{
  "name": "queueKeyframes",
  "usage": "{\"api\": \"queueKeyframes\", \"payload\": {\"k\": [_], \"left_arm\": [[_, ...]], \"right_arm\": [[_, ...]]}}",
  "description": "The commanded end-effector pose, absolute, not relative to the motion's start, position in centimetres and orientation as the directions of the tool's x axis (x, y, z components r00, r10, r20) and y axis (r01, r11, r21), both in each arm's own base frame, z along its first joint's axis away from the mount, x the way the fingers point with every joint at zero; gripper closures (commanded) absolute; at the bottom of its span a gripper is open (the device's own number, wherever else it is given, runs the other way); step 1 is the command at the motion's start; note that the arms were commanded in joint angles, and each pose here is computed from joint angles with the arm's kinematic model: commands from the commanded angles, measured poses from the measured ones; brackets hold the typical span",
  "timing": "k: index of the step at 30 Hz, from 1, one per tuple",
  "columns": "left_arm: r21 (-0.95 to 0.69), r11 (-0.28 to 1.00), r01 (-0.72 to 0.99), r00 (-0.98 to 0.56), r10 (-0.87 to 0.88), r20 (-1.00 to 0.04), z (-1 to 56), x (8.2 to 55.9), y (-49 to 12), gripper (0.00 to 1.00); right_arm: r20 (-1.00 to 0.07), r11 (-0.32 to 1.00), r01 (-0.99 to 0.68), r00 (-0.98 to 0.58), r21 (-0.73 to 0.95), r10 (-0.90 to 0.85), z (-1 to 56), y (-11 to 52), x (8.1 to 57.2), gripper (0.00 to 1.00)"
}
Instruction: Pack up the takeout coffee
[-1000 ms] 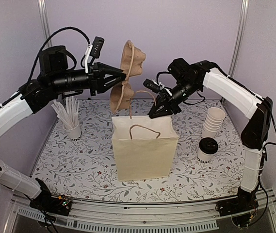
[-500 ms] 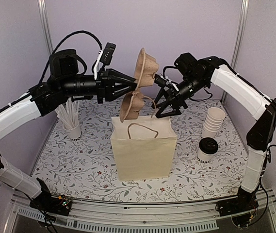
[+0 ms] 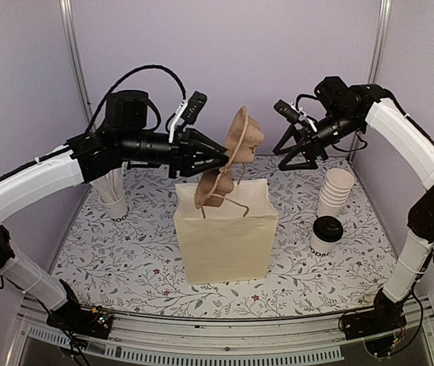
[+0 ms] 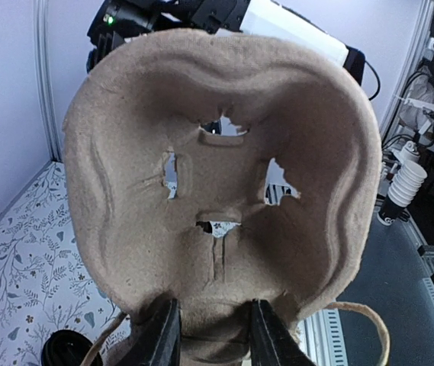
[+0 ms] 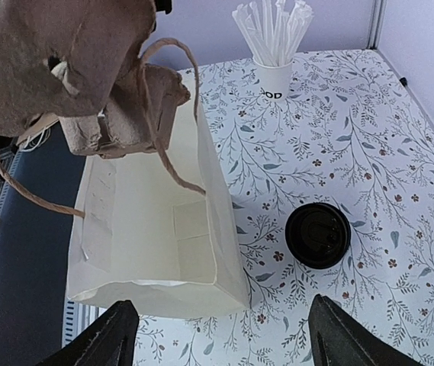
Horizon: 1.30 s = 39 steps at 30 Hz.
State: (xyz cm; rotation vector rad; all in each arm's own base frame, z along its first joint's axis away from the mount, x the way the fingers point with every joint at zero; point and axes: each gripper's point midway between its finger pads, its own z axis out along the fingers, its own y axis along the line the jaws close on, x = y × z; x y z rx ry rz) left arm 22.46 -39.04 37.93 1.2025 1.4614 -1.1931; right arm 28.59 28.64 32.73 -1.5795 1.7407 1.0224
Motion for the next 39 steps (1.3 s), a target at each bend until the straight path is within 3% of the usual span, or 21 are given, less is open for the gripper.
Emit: {"api": "queueKeyframes", "payload": {"k": [1, 12, 21, 35, 39], "left_arm": [[-0.165, 0.060, 0.984, -0.175, 0.228, -0.958, 35.7, 22.2, -39.6, 0.69], [-0.191, 0.141, 0.971, -0.233, 0.405, -0.884, 31.8, 21.9, -39.1, 0.69], [-0.183, 0.241, 0.953, -0.295, 0.600, -0.743, 27.3, 21.2, -38.5, 0.71], [-0.141, 0.405, 0.903, -0.413, 0.730, -0.545, 24.4, 21.9, -37.2, 0.74], [-0.121, 0.454, 0.883, -0.444, 0.723, -0.529, 24.0, 22.3, -36.6, 0.75]], "right_arm": [[-0.828, 0.053, -0.992, -0.125, 0.115, -0.546, 33.6, 26.9, 29.1, 0.20], [-0.816, 0.060, -0.989, -0.148, 0.138, -0.559, 32.3, 26.6, 29.1, 0.20], [-0.819, 0.043, -0.988, -0.149, 0.151, -0.554, 31.7, 26.7, 28.7, 0.20], [-0.824, 0.020, -0.985, -0.155, 0.172, -0.546, 31.0, 26.7, 28.0, 0.20], [-0.825, 0.014, -0.985, -0.153, 0.174, -0.545, 30.8, 26.6, 27.8, 0.20]]}}
